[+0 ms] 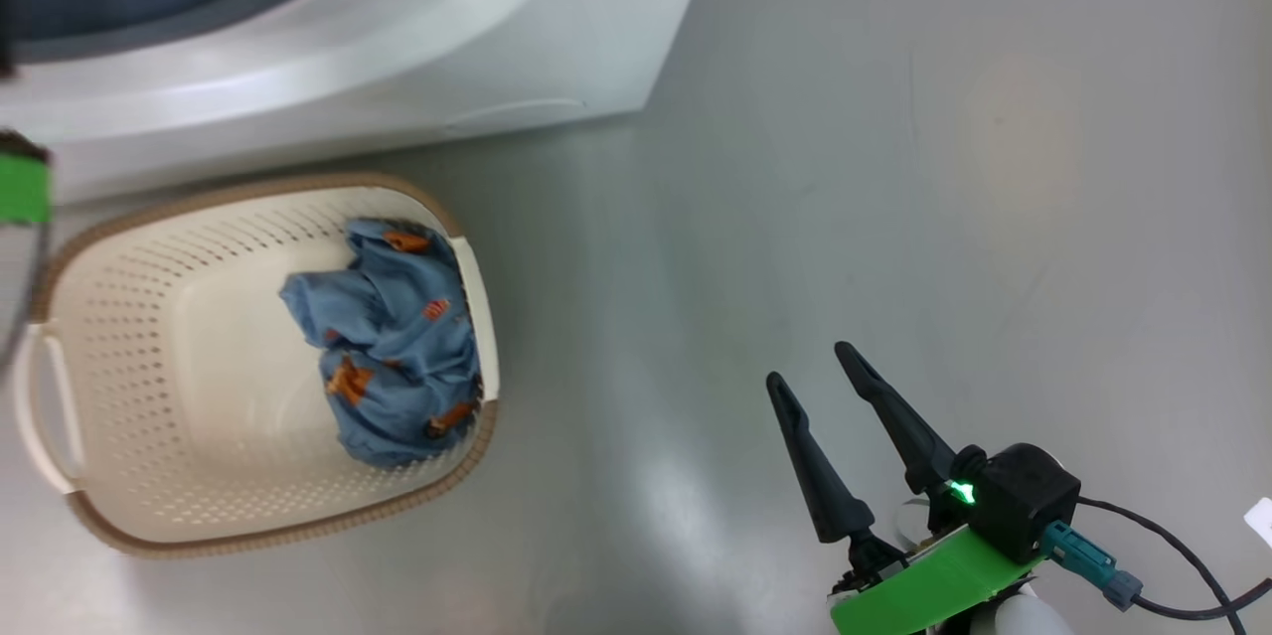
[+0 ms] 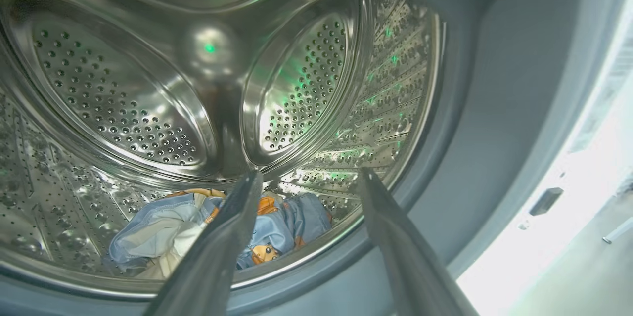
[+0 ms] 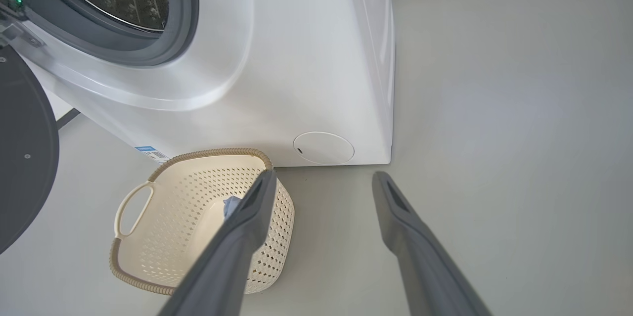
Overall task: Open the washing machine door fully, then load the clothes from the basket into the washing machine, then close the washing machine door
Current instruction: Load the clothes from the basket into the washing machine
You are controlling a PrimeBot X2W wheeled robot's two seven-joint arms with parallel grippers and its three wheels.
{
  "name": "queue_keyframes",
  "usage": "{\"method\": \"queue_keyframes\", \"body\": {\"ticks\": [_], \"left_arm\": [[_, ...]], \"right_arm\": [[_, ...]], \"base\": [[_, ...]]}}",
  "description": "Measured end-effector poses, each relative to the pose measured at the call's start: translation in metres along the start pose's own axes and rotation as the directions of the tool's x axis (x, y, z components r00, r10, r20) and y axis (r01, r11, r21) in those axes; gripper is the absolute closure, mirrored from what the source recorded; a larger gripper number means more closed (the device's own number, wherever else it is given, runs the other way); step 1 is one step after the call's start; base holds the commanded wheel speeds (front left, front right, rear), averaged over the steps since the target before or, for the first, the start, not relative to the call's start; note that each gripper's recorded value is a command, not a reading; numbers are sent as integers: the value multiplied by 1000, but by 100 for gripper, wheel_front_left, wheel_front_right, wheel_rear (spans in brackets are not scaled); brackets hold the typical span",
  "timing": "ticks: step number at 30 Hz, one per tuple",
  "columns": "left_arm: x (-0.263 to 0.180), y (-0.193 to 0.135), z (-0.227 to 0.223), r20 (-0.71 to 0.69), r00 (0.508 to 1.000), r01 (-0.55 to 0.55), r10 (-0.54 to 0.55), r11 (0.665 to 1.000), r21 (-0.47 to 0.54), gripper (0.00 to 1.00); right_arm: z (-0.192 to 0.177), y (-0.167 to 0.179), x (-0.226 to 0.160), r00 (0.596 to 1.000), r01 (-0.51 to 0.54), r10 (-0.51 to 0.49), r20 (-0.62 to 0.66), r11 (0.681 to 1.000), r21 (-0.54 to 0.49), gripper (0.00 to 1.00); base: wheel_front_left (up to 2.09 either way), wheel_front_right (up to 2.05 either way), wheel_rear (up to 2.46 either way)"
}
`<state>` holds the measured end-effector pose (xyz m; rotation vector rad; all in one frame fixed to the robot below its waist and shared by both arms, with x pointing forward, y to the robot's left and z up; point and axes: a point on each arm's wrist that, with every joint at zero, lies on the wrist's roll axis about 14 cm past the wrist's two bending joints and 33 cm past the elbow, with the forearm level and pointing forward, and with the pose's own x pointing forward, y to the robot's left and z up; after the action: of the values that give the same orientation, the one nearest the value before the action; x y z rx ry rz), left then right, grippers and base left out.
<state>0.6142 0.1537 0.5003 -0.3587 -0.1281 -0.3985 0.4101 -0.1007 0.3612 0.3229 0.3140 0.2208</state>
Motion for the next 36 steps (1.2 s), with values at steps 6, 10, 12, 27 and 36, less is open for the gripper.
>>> {"method": "queue_keyframes", "body": {"ticks": [6,10,12,27,36], "left_arm": [[-29,-28,22,32,999,5,-5,1000,12,0],[-46,-37,38,61,998,-18,17,1000,18,0],[-55,-40,45,74,997,-33,32,999,14,0],[-138,-55,88,157,976,-165,152,983,79,0],[-191,-52,99,174,958,-256,229,954,154,0]], "right_arm": [[17,10,-5,999,-23,23,40,1000,-17,0],[29,14,-9,997,-29,32,71,999,-31,0],[34,16,-12,996,-32,35,84,999,-37,0],[63,34,-46,984,-51,64,166,995,-80,0],[81,46,-59,970,-72,94,223,992,-105,0]], "base": [[0,0,0],[0,0,0],[0,0,0],[0,0,0],[0,0,0]]}}
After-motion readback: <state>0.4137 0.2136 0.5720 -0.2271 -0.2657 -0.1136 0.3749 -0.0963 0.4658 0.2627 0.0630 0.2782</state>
